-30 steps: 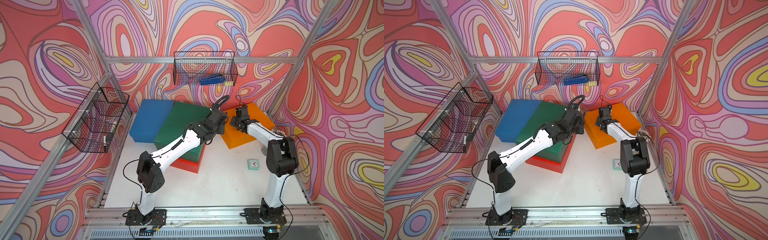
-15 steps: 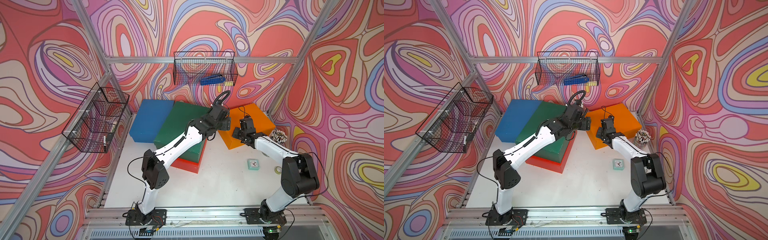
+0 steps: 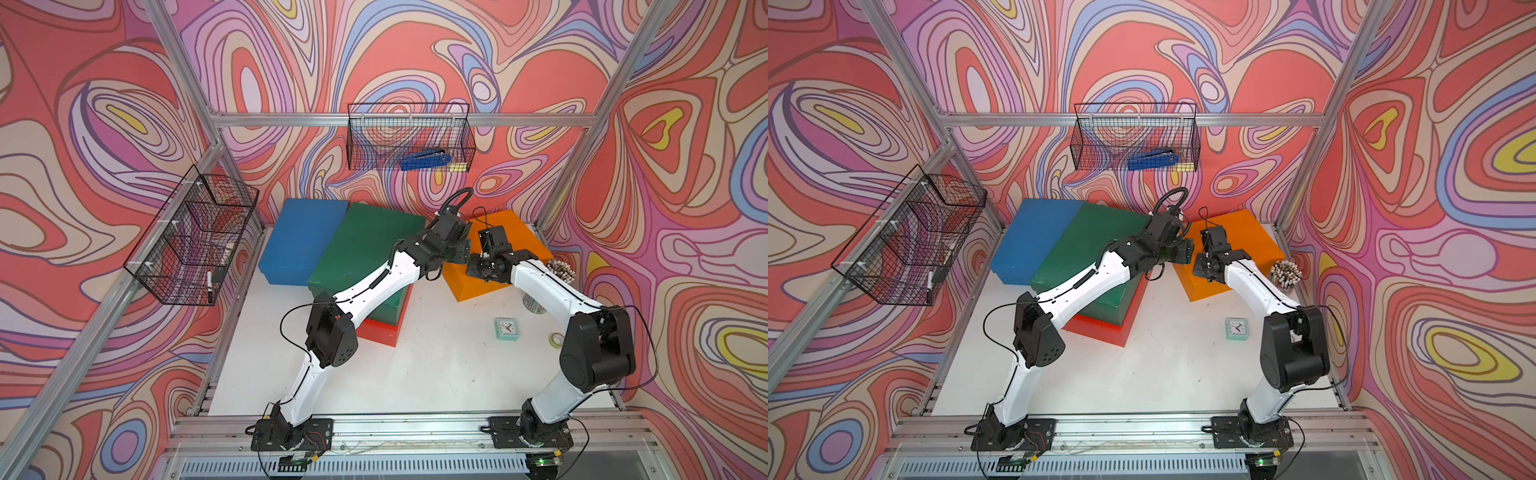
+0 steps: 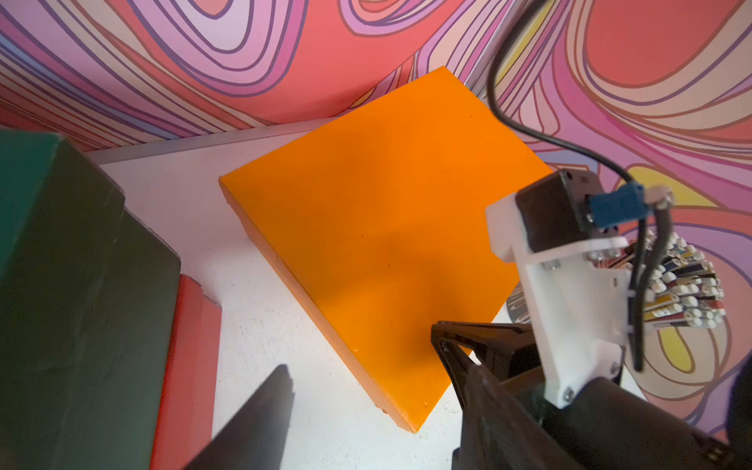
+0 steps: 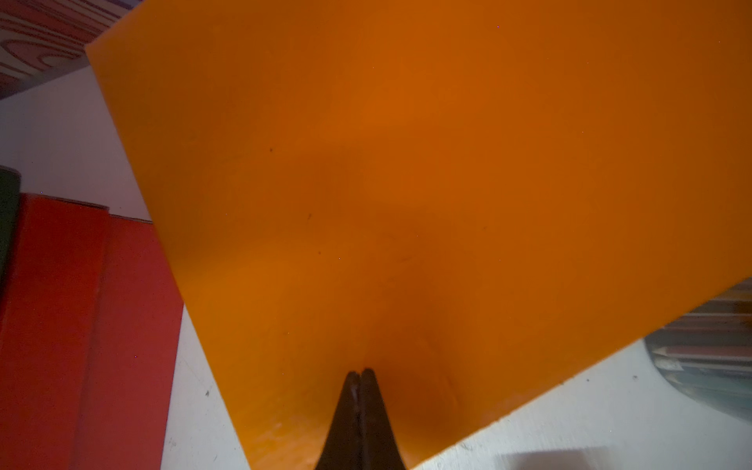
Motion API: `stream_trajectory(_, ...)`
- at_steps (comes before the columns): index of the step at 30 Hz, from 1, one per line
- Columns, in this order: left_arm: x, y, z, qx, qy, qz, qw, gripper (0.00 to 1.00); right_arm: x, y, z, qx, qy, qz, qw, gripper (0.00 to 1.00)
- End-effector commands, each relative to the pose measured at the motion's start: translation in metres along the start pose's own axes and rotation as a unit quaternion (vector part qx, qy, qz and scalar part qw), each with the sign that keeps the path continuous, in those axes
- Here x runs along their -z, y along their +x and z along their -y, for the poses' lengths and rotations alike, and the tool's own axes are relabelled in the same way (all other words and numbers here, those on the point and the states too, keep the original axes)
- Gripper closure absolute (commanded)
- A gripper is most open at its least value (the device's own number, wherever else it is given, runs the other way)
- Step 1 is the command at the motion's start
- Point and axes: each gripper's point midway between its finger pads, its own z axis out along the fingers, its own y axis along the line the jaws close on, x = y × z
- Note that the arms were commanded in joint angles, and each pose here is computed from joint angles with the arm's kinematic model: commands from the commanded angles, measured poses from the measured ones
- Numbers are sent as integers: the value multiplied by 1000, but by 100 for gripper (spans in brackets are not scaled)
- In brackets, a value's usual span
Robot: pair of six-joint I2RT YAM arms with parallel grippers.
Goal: Stack the shoeboxes
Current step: Pick up the shoebox from the center of the board.
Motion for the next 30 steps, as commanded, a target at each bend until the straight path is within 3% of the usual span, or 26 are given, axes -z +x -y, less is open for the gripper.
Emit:
stream_trajectory(1, 10, -22, 3, -3, 7, 37, 999, 76, -1, -21, -6, 15, -5, -1, 1000, 100)
stream_trajectory(3, 9, -19, 2, -1, 4, 35, 999, 94, -16, -37, -11, 17, -9, 3, 1000, 100)
stream_trajectory(5, 9, -16, -3, 0, -6, 31, 1000, 100, -31, -51, -18, 18, -16, 6, 1000, 100)
stream_trajectory(11, 23, -9, -17, 8, -29, 26, 999, 100, -75, -89, -32, 21, -18, 45, 999, 100)
stream_trajectory(20, 51, -7, -25, 13, -31, 26, 999, 100, -94, -141, -56, 18, -76, 159, 984, 100)
stream_trajectory(30, 61, -3, -31, 11, -41, 19, 999, 100, -140, -180, -51, 21, -57, 200, 978, 100)
